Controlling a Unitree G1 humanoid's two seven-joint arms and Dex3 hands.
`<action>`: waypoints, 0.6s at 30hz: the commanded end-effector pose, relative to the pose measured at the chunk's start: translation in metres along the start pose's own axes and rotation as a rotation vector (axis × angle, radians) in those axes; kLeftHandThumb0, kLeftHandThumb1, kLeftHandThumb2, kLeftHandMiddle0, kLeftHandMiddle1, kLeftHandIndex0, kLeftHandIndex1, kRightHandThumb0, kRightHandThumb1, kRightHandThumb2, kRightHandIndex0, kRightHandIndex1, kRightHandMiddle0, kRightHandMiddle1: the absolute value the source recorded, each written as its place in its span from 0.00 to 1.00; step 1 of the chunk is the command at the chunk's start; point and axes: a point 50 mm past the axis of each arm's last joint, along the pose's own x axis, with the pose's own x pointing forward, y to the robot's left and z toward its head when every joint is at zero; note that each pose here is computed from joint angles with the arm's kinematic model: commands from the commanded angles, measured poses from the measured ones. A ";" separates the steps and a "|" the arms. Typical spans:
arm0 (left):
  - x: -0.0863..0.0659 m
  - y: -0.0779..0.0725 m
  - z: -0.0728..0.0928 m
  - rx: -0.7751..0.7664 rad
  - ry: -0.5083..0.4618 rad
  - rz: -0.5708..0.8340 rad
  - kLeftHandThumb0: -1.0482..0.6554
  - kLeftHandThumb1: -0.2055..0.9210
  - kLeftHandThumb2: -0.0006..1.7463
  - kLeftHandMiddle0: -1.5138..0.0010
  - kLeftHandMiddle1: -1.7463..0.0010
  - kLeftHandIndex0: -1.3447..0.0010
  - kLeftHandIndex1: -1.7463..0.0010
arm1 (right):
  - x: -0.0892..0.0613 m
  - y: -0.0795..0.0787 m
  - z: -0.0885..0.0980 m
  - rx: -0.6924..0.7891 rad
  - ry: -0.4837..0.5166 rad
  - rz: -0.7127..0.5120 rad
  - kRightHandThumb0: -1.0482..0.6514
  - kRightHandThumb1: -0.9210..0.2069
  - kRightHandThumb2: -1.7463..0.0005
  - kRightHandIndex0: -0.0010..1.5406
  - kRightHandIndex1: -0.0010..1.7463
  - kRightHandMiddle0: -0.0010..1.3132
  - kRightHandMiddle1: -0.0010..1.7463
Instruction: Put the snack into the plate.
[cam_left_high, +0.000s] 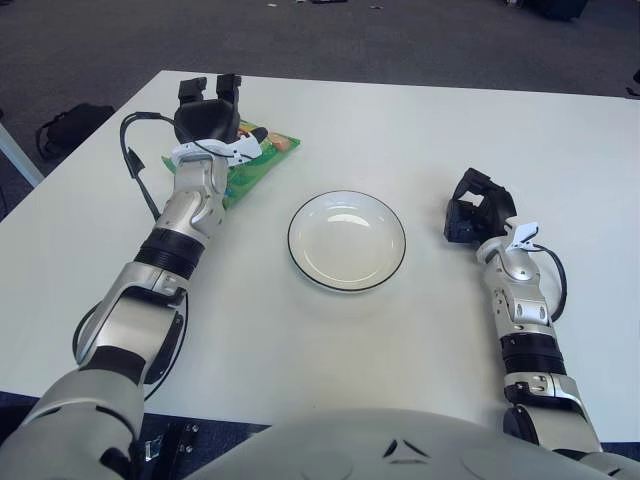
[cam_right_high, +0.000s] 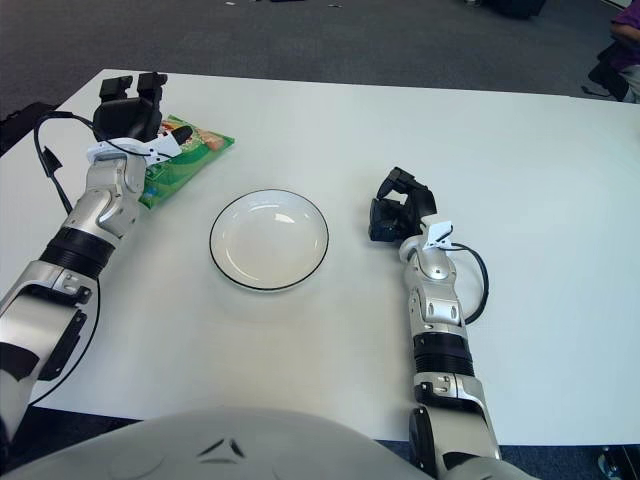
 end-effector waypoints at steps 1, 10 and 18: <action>0.005 0.001 0.008 -0.015 -0.003 -0.036 0.00 1.00 0.53 1.00 0.99 1.00 0.78 | -0.029 -0.001 -0.042 0.031 0.173 -0.033 0.28 0.73 0.10 0.86 1.00 0.61 1.00; 0.008 -0.018 0.009 -0.015 0.031 -0.116 0.00 1.00 0.53 1.00 1.00 1.00 0.78 | -0.030 -0.002 -0.041 0.031 0.170 -0.032 0.27 0.73 0.09 0.87 1.00 0.61 1.00; -0.004 -0.065 0.001 -0.008 0.096 -0.240 0.00 1.00 0.54 1.00 1.00 1.00 0.81 | -0.030 -0.002 -0.041 0.041 0.163 -0.030 0.28 0.72 0.10 0.87 1.00 0.61 1.00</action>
